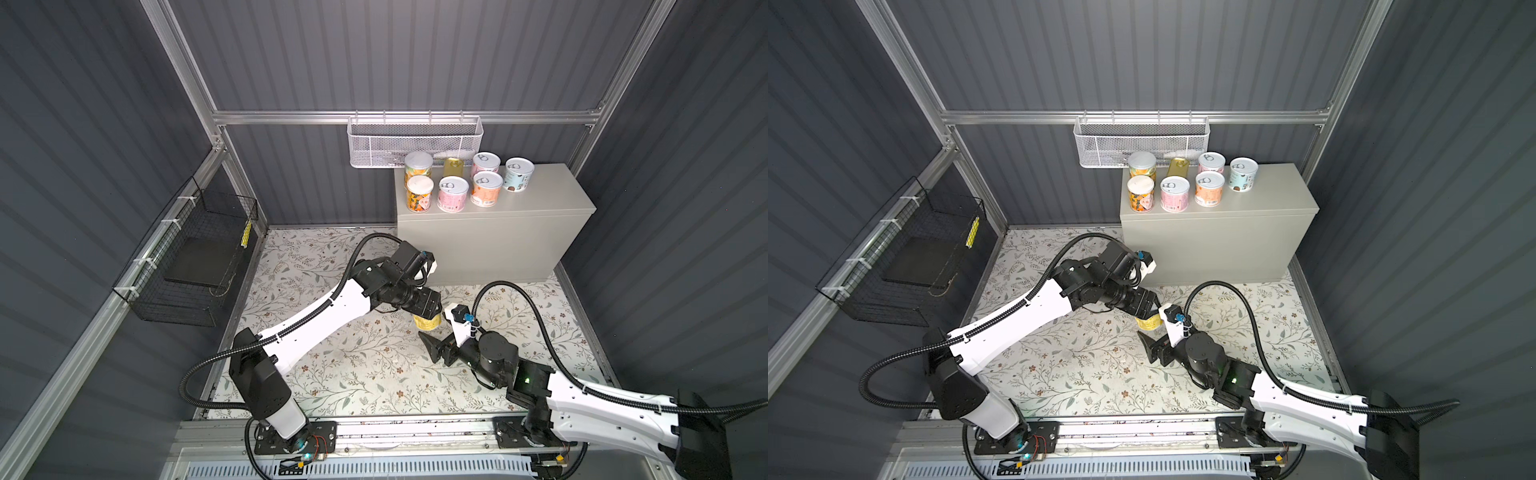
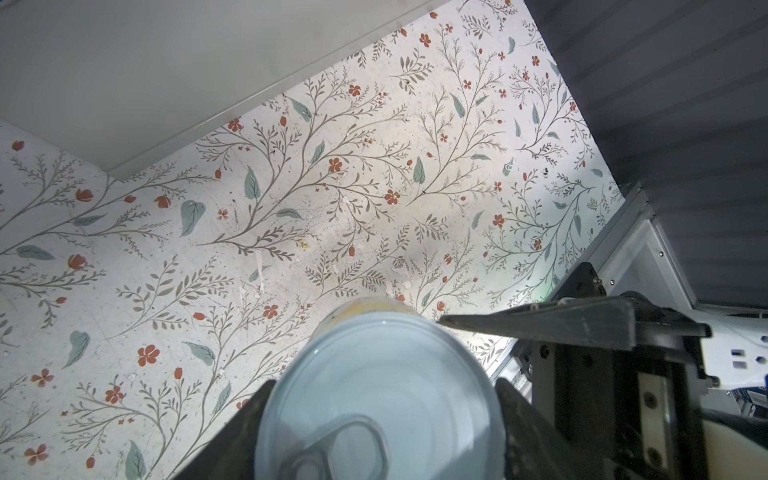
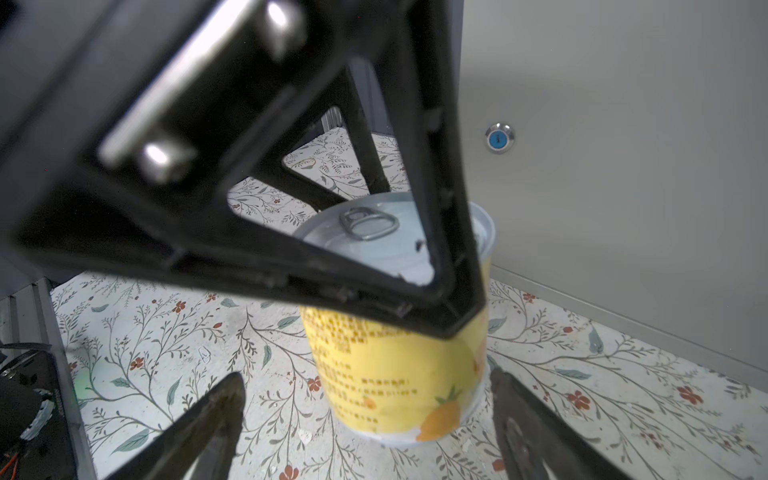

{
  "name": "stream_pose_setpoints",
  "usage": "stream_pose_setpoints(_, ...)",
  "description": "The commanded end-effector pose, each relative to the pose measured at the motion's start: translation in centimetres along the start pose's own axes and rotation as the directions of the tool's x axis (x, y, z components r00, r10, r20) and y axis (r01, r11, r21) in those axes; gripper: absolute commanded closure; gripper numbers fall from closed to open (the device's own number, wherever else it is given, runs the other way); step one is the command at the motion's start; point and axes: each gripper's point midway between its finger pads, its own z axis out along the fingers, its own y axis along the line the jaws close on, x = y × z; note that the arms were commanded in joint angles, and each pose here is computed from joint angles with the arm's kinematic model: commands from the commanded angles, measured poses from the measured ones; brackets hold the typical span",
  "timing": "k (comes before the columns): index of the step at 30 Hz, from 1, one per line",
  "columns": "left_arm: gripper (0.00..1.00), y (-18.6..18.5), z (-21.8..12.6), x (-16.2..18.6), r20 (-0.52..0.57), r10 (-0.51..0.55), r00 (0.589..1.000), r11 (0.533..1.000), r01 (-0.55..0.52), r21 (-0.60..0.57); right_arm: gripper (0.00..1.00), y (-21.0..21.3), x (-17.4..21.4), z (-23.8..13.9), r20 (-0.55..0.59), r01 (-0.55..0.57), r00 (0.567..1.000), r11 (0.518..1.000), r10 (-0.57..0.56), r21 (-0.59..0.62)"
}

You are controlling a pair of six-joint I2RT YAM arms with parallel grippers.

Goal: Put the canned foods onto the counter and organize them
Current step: 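Lift the yellow can with the left gripper while the right gripper approaches it, then close the right gripper around the yellow can held by the left gripper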

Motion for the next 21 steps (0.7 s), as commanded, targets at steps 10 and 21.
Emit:
stream_pose_setpoints(10, 0.50, -1.7, -2.7, -0.6, 0.059, 0.023, 0.998, 0.997, -0.027, 0.078, 0.06, 0.6, -3.7, 0.9, 0.077, 0.027, 0.997, 0.999, -0.028, 0.017)
stream_pose_setpoints(21, 0.50, -2.4, -2.6, -1.0, 0.072, 0.018, 0.997, 0.993, -0.027, 0.112, 0.16, 1.0, -3.8, 1.5, 0.082, 0.033, 0.996, 0.999, -0.033, 0.011)
